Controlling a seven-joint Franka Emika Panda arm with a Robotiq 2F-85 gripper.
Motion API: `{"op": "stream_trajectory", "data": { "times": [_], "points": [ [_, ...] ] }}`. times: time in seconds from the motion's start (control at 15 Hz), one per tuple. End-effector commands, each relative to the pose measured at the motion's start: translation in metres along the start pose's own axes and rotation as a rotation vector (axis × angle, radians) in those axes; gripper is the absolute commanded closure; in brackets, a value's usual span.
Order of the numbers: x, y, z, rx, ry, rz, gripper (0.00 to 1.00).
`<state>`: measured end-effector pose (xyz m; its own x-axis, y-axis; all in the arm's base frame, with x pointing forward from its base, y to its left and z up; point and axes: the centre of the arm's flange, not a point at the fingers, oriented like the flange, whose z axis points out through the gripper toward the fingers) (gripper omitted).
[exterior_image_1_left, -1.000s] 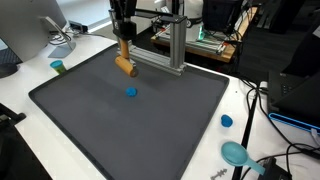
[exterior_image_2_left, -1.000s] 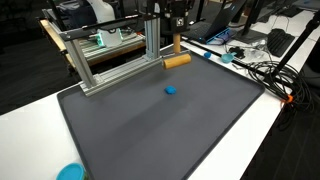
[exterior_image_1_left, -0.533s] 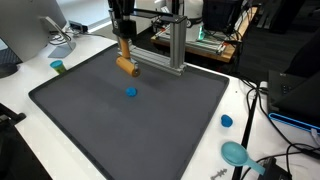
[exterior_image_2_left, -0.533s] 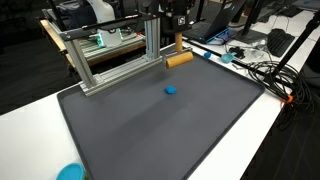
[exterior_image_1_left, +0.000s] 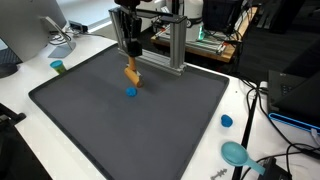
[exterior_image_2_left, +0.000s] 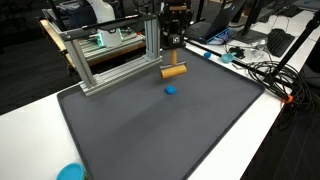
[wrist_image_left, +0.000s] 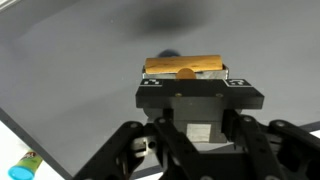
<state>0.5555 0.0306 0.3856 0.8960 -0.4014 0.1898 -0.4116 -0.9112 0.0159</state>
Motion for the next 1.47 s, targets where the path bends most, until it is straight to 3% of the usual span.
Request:
{"op": "stream_trajectory", "data": {
  "times": [0.0, 0.33, 0.4, 0.47, 0.53, 0.87, 1.4],
  "points": [
    [0.0, 0.0, 0.0, -0.018, 0.007, -0.002, 0.77],
    [-0.003, 0.002, -0.013, -0.047, -0.01, -0.067, 0.77],
    [0.001, 0.002, 0.005, -0.036, -0.008, -0.041, 0.52],
    [-0.001, 0.002, 0.004, -0.04, -0.013, -0.048, 0.52],
    [-0.002, 0.001, 0.002, -0.041, -0.015, -0.052, 0.77],
    [0.022, -0.007, 0.011, -0.049, -0.052, -0.154, 0.77],
    [0.062, -0.01, 0.015, -0.037, -0.086, -0.127, 0.77]
  ]
}}
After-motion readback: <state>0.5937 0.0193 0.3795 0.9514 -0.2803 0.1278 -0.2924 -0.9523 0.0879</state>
